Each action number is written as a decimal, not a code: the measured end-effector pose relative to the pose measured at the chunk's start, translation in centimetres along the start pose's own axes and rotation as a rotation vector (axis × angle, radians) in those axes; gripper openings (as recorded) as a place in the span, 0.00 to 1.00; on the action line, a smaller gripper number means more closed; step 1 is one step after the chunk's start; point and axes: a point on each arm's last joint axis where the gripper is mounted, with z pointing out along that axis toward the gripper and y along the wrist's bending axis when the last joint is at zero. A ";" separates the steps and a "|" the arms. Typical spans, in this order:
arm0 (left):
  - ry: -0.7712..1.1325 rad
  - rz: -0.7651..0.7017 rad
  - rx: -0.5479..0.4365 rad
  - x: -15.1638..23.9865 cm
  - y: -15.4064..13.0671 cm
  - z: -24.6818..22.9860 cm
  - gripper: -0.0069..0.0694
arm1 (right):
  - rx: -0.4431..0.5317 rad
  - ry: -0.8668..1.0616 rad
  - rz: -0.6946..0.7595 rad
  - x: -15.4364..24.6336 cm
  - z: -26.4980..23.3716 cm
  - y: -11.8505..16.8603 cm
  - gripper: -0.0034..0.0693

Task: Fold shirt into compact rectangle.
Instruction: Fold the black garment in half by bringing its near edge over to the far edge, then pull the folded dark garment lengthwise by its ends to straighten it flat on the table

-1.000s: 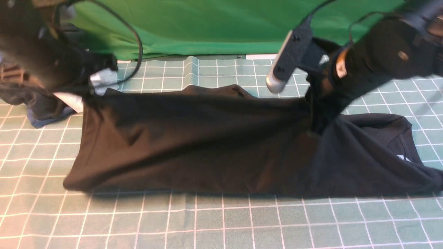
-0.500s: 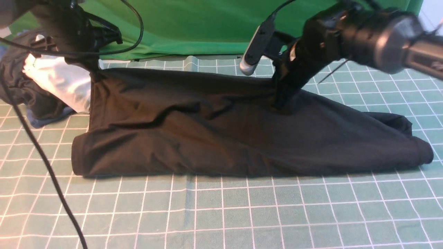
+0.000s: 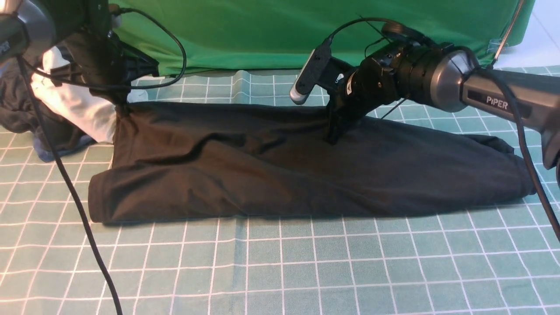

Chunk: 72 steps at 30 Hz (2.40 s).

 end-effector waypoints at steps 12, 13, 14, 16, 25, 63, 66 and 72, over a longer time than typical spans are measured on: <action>0.015 0.038 -0.096 -0.8 1.1 -1.7 0.59 | 0.004 0.021 0.101 -1.2 -4.9 -1.3 0.77; 0.022 0.040 -0.085 -0.9 1.1 -2.2 0.59 | 0.005 0.023 0.114 -1.3 -5.6 -1.5 0.77; 0.028 0.050 -0.070 -1.0 1.0 -2.8 0.58 | 0.005 0.027 0.134 -1.5 -6.6 -1.7 0.76; 0.050 0.084 -0.006 -1.0 0.7 -4.5 0.50 | 0.008 0.037 0.163 -1.8 -8.9 -2.2 0.69; 0.121 0.283 0.279 1.6 -6.3 -7.2 0.10 | 0.035 0.067 0.224 -1.5 -16.2 -4.3 0.10; -0.089 0.322 0.255 1.4 -9.3 -10.2 0.10 | -0.205 0.396 0.609 14.3 -6.9 -9.9 0.61; -0.070 0.336 0.287 2.5 -9.4 -11.7 0.10 | -0.193 0.387 0.612 14.6 -5.9 -9.9 0.61; 0.067 0.405 0.306 7.8 -10.2 -10.8 0.10 | -0.186 0.388 0.614 15.3 -4.2 -9.7 0.61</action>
